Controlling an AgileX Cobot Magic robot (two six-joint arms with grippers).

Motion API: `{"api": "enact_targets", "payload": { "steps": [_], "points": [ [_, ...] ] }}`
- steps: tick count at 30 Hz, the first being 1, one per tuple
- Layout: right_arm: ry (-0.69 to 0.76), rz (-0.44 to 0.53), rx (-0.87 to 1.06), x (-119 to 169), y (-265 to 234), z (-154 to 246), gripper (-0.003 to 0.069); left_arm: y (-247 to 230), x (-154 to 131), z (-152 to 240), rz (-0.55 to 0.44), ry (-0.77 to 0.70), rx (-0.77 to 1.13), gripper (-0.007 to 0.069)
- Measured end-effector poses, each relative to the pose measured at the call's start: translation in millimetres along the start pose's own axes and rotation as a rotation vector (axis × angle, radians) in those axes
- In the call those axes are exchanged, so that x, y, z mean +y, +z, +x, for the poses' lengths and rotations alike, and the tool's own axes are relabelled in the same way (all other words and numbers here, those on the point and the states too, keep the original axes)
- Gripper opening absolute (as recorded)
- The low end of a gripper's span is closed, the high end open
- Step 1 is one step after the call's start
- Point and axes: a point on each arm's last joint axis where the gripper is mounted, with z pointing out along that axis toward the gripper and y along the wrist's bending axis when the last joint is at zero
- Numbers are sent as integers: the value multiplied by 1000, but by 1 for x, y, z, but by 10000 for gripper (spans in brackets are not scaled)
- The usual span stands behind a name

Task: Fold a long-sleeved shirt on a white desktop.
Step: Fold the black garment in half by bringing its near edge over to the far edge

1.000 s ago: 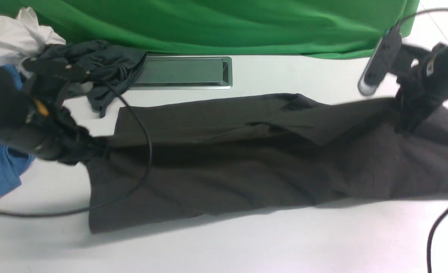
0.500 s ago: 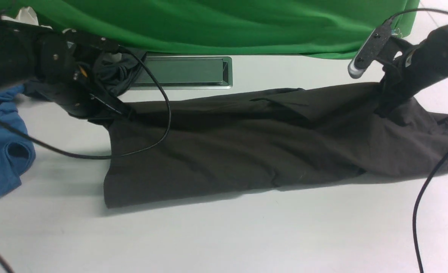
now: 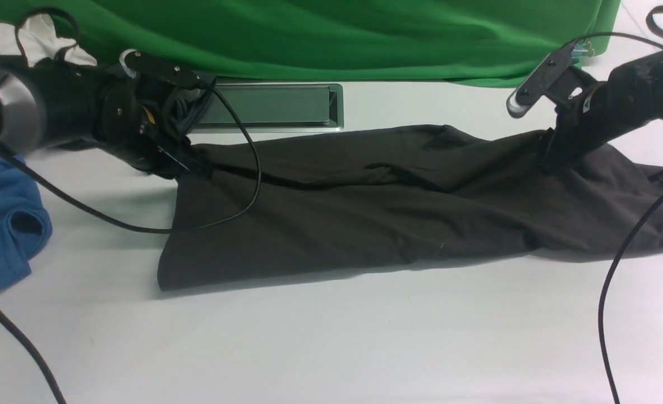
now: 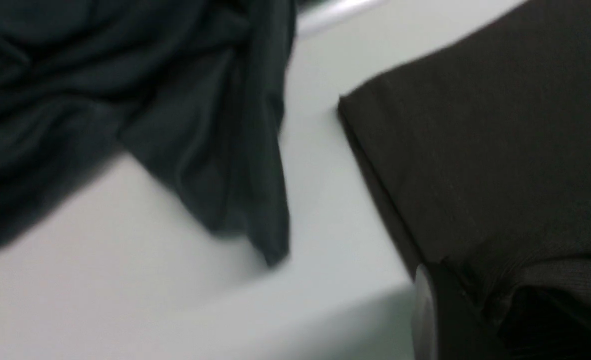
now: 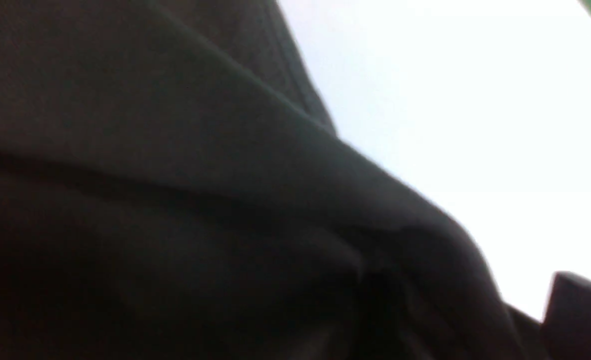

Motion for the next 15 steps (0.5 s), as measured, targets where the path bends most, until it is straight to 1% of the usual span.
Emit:
{"api": "enact_targets", "payload": {
  "steps": [1,2,5,6,7,9,10,11,12,13,14,15],
  "points": [
    [25,5,-3,-2,-5,-1,440,1,0,-2,-4,1,-23,167],
    [43,10,-6,-4,-11,-2,440,3,1,-2,-6,1,-37,190],
    [146,22,-32,-10,-38,-11,400,4,5,-6,-22,2,-94,274],
    [166,19,-34,-10,-42,-12,389,4,6,-7,-26,7,-105,286],
    [217,-2,-59,-8,-60,-19,335,4,9,-8,-36,16,-126,321],
    [236,-70,-69,3,-74,-28,249,4,9,-10,-42,23,-144,339],
    [230,-124,-68,12,-78,-33,192,4,9,-10,-42,25,-144,337],
    [217,-197,-58,24,-80,-37,122,3,9,-9,-40,22,-137,324],
    [203,-263,-45,36,-78,-40,79,1,9,-9,-37,12,-125,297],
    [189,-308,-35,46,-75,-42,57,-1,9,-9,-32,-3,-119,265],
    [177,-359,-14,57,-67,-42,38,-6,8,-8,-19,-32,-94,204],
    [170,-380,-2,63,-62,-43,31,-11,7,-9,-10,-48,-87,155]
  ]
}}
